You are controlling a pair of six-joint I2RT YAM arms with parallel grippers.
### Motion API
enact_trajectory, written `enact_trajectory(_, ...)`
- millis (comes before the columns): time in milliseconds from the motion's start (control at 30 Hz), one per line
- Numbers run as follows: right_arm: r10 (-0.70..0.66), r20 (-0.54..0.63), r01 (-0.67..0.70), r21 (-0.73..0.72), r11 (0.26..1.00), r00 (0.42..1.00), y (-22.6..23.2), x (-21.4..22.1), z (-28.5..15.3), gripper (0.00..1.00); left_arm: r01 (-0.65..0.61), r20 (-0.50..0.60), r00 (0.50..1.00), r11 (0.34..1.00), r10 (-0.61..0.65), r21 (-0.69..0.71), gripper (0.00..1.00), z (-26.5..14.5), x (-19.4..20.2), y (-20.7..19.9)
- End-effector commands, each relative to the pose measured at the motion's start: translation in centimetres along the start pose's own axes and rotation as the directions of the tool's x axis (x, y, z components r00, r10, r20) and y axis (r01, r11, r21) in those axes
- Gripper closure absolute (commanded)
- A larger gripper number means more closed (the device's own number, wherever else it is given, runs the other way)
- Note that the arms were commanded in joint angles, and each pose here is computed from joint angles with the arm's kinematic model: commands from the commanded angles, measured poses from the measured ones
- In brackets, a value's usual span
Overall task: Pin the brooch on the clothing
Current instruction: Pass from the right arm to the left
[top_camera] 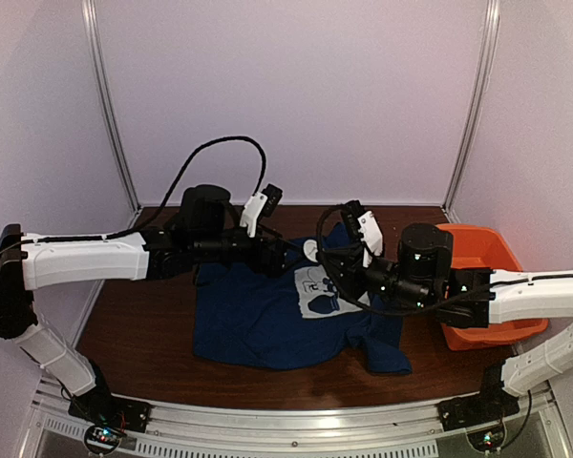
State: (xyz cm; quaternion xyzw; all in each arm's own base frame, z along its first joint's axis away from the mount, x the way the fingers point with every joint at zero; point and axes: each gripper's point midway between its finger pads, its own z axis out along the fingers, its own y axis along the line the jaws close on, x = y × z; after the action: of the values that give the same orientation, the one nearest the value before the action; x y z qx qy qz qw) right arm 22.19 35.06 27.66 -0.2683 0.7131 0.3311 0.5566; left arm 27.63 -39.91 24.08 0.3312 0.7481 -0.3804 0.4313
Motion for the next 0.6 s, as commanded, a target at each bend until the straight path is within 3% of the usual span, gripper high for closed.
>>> enact_trajectory(0,0.042,0.014,-0.042,0.013,0.999,0.999,0.5,-1.7,0.2,1.00,-0.049,0.033,0.998,0.998,0.050,-0.044,0.02,-0.5,-1.6,0.0)
enact_trajectory(300,0.054,0.016,-0.054,0.043,0.998,0.998,0.1,-1.6,-0.1,1.00,-0.070,0.026,0.997,0.993,0.073,-0.092,0.02,-0.5,-1.2,0.5)
enact_trajectory(567,0.048,-0.003,-0.048,0.088,0.995,0.999,-0.7,-0.6,0.1,1.00,-0.098,0.075,0.992,0.994,0.100,-0.039,0.02,-1.3,-2.1,-0.8)
